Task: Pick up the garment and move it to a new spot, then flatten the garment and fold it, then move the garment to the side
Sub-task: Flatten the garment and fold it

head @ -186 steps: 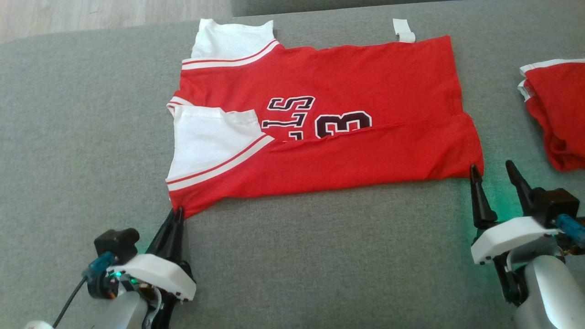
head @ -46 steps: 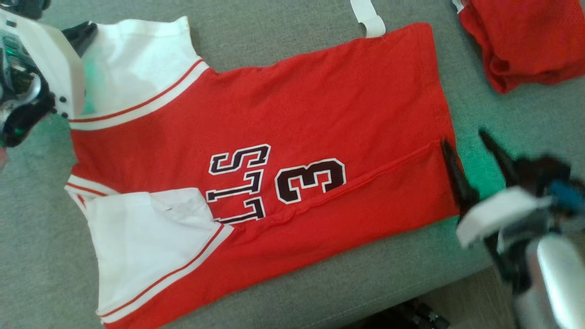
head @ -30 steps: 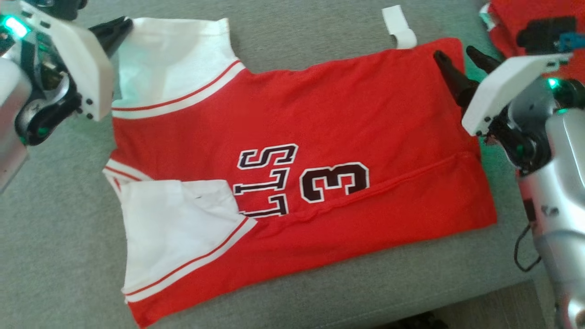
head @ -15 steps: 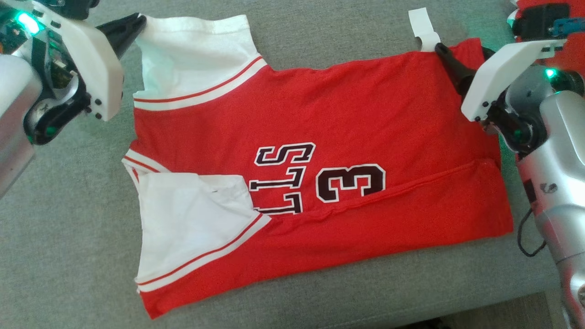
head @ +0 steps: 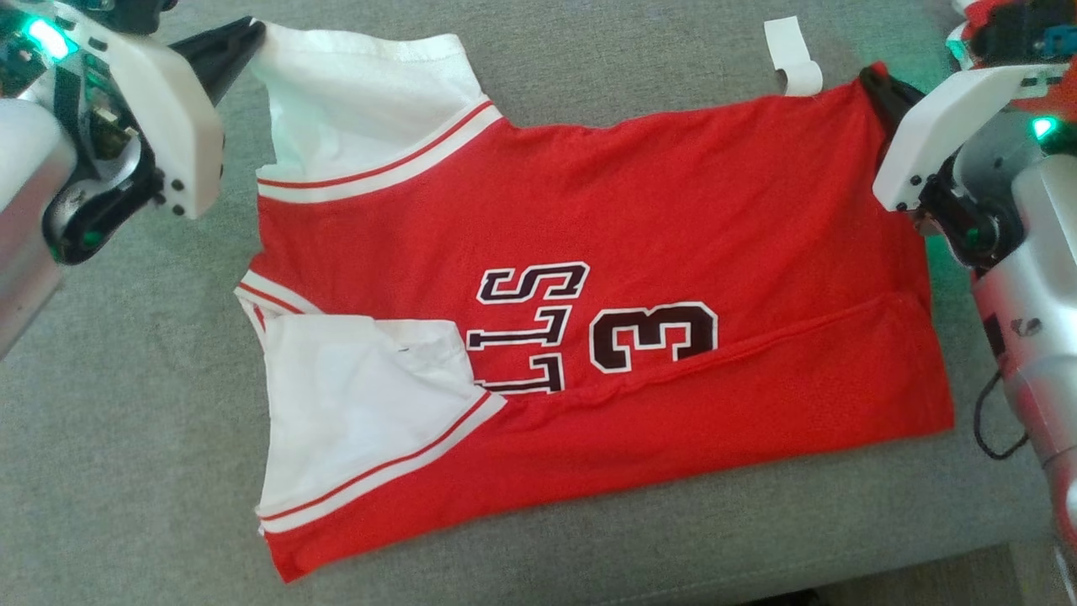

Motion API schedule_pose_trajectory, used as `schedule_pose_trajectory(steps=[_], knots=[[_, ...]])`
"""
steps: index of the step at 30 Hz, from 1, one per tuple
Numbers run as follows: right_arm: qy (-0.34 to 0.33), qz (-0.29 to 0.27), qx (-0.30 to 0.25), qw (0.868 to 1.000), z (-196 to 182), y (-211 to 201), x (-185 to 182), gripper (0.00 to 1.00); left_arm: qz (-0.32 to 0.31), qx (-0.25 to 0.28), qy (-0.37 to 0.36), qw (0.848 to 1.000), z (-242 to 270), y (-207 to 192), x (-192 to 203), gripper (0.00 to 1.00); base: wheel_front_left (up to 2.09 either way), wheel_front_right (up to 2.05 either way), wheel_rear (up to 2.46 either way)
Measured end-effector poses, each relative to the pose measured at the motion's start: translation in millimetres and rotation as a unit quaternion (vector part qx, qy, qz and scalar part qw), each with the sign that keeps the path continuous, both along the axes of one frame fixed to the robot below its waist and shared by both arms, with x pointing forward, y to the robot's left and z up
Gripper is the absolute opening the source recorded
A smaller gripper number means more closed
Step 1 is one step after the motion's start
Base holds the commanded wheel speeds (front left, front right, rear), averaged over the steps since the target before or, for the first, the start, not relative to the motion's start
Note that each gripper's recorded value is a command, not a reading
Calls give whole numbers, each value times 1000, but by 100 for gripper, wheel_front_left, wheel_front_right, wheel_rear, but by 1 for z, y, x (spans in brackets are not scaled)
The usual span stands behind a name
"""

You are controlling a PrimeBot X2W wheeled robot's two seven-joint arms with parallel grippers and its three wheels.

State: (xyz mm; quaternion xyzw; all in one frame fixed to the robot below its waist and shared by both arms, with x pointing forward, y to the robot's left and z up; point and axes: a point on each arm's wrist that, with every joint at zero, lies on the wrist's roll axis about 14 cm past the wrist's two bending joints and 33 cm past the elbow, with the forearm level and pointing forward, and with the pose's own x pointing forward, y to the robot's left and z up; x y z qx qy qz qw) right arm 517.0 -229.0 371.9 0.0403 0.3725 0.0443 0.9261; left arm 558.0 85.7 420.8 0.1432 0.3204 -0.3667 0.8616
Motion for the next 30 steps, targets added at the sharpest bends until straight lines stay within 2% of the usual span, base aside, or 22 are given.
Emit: schedule_pose_trajectory(steps=[8, 15, 21, 30], knots=[[-51, -10, 1, 999, 16, -4, 20, 0, 9, -25, -63, 998, 15, 5, 18, 0, 0, 0, 0], [-109, -25, 6, 994, 43, -13, 33, 0, 13, -67, -152, 986, 57, 3, 35, 0, 0, 0, 0], [-140, -21, 16, 990, 64, -12, 32, 0, 18, -100, -164, 981, 76, 2, 19, 0, 0, 0, 0], [-139, -19, 44, 989, 50, -9, -2, 0, 29, -123, -146, 981, 72, 20, -32, 0, 0, 0, 0]])
